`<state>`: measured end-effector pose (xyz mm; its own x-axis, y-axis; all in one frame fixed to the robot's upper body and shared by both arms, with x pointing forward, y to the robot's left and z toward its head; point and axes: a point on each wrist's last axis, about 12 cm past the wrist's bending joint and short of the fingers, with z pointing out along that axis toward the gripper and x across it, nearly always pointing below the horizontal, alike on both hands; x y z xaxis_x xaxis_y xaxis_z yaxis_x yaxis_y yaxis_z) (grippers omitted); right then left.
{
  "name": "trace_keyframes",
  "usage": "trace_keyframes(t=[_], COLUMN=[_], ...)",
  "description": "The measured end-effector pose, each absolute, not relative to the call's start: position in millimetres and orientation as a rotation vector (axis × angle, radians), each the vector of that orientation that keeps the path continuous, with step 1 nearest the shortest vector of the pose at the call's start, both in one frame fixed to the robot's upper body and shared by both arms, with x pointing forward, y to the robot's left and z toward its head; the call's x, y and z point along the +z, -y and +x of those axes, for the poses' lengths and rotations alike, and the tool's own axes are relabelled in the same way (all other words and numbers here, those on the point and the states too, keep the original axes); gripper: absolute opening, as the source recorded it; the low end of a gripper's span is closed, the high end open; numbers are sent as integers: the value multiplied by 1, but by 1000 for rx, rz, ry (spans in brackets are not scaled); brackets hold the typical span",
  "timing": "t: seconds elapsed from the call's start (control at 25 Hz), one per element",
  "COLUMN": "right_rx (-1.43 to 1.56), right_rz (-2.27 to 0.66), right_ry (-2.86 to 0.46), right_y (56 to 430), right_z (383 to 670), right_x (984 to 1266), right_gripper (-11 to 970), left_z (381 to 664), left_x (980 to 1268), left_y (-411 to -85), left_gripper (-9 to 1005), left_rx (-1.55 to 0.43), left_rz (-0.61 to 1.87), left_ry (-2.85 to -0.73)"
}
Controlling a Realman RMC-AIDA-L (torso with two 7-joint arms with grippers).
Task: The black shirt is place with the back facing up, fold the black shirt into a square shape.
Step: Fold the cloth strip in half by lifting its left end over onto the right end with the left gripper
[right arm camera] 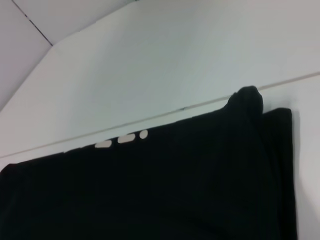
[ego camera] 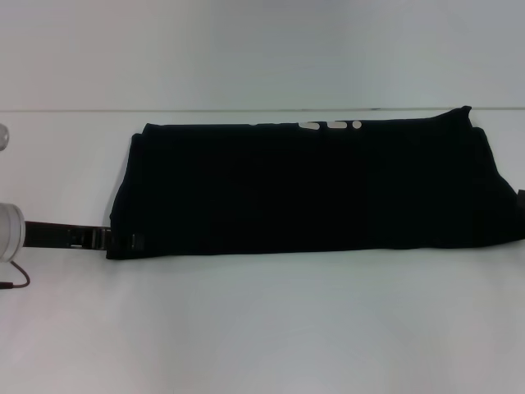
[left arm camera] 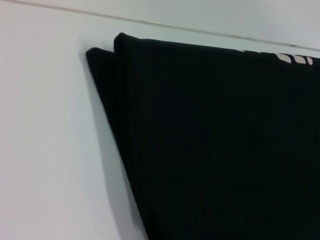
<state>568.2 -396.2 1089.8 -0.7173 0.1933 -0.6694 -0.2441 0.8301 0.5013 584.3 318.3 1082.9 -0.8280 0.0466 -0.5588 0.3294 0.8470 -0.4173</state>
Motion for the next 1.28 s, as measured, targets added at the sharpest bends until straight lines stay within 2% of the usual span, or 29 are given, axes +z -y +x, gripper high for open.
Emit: trace_keyframes(t=[0.04,0.2,0.48,0.76,1.0,1.2,1.28], right_rx=[737,700,667,658,649,651,653], right_rz=[-38,-39,-47,-55,-59,-61,-54], right_ry=[-2260,-2289,-2330,-2339,-2331,-2326,-2322], right_y=[396,391,381,377,380,384,388], right_z=[568,570,574,574,573,571,569], right_x=[1088,1081,1070,1066,1067,1068,1070], right_gripper=[590,582,569,555,304,61,45], left_z=[584,584,585,586,586,585,584], left_x=[1083,1083,1083,1082,1083,1083,1084], left_y=[-318,-318,-316,-314,-315,-318,-322], left_gripper=[760,531,296,141,1,3,4], left_rx=[-691,-690,-691,-695,-694,-683,-671], left_rz=[275,280,296,303,304,299,292], left_ry=[-2475,-2477,-2477,-2478,-2477,-2476,-2475])
